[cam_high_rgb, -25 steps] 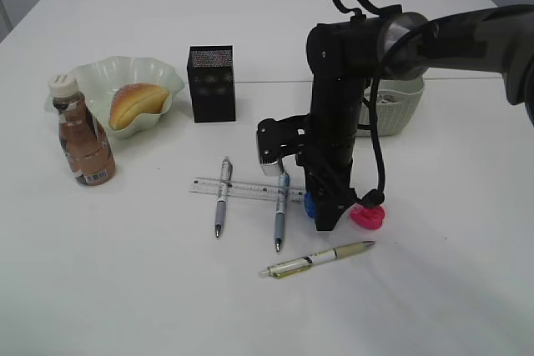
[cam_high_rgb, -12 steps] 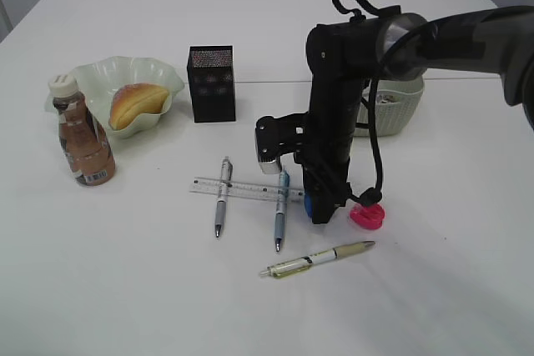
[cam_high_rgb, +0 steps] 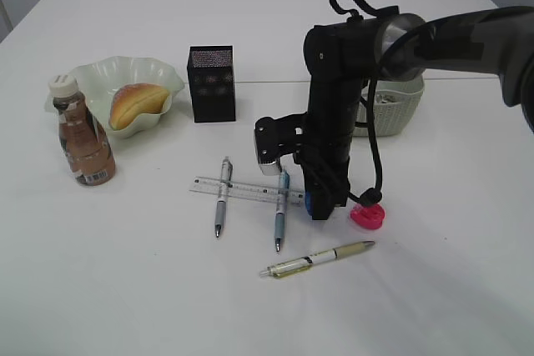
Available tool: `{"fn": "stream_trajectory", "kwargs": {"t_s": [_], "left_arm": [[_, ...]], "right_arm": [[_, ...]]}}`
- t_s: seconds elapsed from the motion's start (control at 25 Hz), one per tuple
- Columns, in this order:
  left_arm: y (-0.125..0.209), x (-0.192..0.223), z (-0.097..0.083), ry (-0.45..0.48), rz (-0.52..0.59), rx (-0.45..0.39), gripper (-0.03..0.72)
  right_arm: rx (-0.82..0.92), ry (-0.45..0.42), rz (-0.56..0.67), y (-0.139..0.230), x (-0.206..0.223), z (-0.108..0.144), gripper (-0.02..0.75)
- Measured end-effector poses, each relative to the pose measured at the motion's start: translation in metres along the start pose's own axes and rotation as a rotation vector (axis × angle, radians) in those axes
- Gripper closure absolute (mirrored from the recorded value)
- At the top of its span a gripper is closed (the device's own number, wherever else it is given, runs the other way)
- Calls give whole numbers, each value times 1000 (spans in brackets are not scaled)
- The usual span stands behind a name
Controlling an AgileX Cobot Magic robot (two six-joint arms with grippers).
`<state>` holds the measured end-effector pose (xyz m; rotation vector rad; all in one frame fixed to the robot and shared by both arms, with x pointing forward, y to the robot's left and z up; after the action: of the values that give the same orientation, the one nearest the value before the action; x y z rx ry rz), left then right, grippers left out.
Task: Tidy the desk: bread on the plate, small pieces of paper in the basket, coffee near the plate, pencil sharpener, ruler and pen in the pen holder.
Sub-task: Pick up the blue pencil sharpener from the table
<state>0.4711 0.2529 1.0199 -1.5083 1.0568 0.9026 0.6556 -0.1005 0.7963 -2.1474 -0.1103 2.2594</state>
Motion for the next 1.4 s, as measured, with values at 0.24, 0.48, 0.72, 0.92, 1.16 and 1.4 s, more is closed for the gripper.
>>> {"fn": "stream_trajectory", "kwargs": {"t_s": [0.24,0.48,0.72,0.92,1.16,1.4], "left_arm": [[0,0,0,0,0,0,255],[0,0,0,0,0,0,255],[0,0,0,0,0,0,255],[0,0,0,0,0,0,255],[0,0,0,0,0,0,255],[0,0,0,0,0,0,255]], "right_arm": [[-7,6,15,3,0,-1,431],[71,41,58,11,-1,-8,431],[173,63,66,13,-2,-11,431],[329,118,65,14,-8,-25,431],[495,177,27,6,-37,-41,431],[840,276,-89,-5,-76,-65,431]]}}
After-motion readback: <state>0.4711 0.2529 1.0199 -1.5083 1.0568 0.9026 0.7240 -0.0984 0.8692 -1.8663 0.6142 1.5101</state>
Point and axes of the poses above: a point on each arm's last joint axis where the gripper is mounted, x pointing out along that axis toward the gripper, z along the wrist's bending axis when the last joint is at zero, y = z × x, the point moved 10 cm from there along x, pointing out along that axis toward the gripper, and after that the axes turned 2 degrees about x, right-handed, at the moved point
